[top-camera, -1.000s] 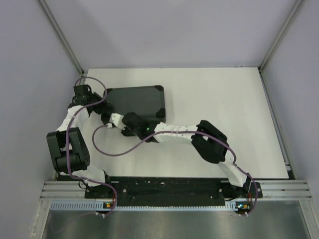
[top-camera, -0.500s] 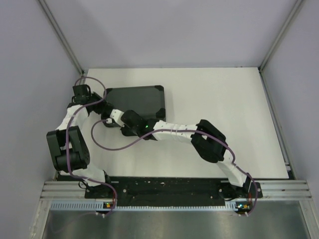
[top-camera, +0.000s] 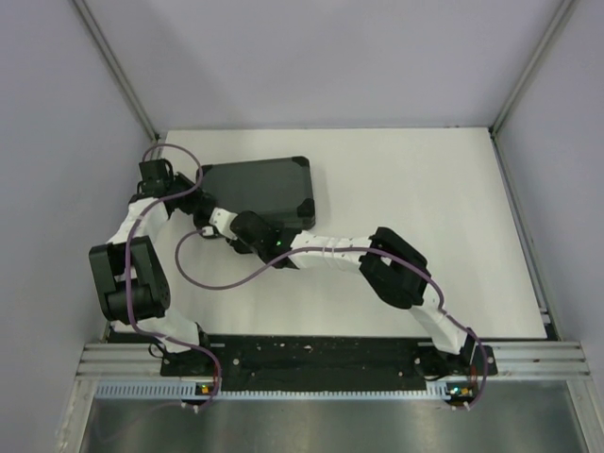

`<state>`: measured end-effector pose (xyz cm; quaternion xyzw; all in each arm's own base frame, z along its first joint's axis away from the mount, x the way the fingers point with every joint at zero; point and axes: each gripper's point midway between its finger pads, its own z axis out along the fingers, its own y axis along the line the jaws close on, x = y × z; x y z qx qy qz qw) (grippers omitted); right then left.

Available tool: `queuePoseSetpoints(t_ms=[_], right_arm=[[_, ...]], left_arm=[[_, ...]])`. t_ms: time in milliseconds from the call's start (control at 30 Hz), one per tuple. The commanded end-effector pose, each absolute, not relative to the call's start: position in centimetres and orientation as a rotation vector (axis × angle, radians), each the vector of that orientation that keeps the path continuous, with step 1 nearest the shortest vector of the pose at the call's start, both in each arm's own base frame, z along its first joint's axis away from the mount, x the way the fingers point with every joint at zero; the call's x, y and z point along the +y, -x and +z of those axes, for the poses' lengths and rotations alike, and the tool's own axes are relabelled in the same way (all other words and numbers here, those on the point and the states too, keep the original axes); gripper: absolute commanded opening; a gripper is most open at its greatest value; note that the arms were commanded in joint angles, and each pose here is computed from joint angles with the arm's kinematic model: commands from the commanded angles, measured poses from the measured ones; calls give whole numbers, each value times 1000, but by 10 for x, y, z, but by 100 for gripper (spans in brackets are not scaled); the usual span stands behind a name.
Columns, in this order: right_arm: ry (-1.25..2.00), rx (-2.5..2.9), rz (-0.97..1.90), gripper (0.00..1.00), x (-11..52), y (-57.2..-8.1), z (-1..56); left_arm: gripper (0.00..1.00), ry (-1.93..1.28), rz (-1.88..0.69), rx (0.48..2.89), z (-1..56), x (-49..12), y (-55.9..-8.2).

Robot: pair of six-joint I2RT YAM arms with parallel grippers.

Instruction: Pack up texas hold em set

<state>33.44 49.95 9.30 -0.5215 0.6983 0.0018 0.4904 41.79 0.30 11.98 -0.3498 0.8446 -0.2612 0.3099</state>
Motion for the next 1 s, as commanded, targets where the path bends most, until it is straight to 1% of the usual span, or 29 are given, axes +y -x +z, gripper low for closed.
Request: queuePoseSetpoints(t_ms=[0, 167, 400, 567, 667, 733, 933, 967], right_arm=[[1044, 1556, -119, 38, 476, -386, 178], [1065, 1525, -80, 37, 476, -380, 195], [1021, 1582, 142, 36, 473, -360, 235], [887, 1676, 290, 41, 447, -378, 253], [798, 1731, 318, 44, 426, -390, 252], [733, 1783, 338, 47, 411, -398, 244], [540, 1943, 448, 66, 368, -412, 215], [515, 1961, 461, 68, 363, -415, 213]], left_arm=[[17, 1128, -476, 2532, 37, 11, -352], [17, 1124, -475, 2530, 38, 12, -352], [16, 1115, -455, 2527, 41, 14, -352], [16, 1101, -451, 2516, 47, 15, -354], [16, 1079, -467, 2500, 55, 15, -358], [15, 1042, -486, 2485, 65, 12, -361], [14, 972, -493, 2431, 97, 10, -364], [14, 961, -497, 2424, 101, 8, -363]])
